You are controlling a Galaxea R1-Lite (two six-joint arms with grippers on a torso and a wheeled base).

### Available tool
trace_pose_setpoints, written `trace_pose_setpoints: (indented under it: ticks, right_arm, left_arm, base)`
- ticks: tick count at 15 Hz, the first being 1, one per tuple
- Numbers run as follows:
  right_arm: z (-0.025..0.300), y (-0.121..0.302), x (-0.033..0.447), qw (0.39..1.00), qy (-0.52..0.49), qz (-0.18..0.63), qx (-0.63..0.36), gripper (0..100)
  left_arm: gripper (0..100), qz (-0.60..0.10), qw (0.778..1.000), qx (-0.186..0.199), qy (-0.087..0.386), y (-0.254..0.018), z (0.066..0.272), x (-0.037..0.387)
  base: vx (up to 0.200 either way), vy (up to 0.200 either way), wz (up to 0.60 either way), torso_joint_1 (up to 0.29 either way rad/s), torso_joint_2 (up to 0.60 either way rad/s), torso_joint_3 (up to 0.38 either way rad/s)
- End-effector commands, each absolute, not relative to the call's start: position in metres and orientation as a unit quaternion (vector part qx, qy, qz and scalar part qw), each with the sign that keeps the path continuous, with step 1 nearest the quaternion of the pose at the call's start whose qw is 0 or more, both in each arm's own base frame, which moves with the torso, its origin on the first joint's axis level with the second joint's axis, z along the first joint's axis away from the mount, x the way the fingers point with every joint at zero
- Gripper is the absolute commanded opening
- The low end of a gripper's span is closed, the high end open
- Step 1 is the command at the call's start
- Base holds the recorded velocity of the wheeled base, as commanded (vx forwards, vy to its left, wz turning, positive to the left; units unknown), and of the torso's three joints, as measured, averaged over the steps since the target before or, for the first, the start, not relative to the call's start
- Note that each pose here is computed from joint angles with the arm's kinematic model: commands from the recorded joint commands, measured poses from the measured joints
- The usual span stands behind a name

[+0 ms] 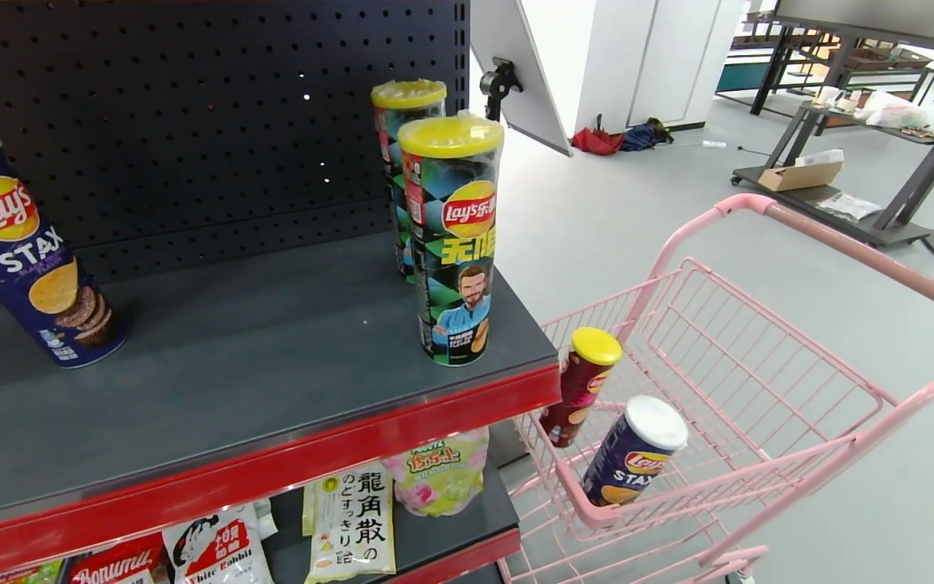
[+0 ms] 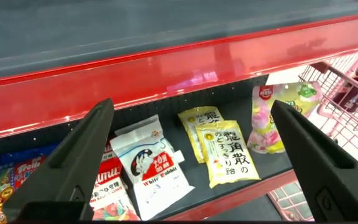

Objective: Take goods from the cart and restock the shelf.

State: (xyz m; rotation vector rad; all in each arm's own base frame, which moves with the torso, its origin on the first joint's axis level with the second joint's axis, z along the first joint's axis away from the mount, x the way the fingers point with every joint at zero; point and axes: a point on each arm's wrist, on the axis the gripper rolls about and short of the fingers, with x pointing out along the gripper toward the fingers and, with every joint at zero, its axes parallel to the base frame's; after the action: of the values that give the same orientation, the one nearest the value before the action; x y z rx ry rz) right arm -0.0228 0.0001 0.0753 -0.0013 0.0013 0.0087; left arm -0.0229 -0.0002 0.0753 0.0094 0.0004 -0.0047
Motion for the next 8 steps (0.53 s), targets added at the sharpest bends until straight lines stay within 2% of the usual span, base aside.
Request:
trace_pose_setpoints:
  ticks: [1,4,8]
  right_arm:
    - [0.0753,0.0001,-0.0228,1.0,0.001,0.005,-0.001,100]
    - [0.0753,0.0001,-0.0228,1.0,0.001,0.005,-0.001,100]
    - [0.0753,0.0001,-0.0228,1.0,0.001,0.005,-0.001,100]
  left_arm:
    - [100,-0.002,1.0,0.005,0.001,-0.0002,0.0753,-0.0228]
    - [100,-0.002,1.0,0.005,0.001,-0.0002,0.0753,-0.0228]
    - [100,-0.002,1.0,0.005,0.0,-0.0002,0.0755,-0.0228]
  base:
    - [0.0,0.0,0.0,0.0,0.0,0.0]
    - [0.0,0.0,0.0,0.0,0.0,0.0]
    - [0.0,0.0,0.0,-0.115,0.34,0.223]
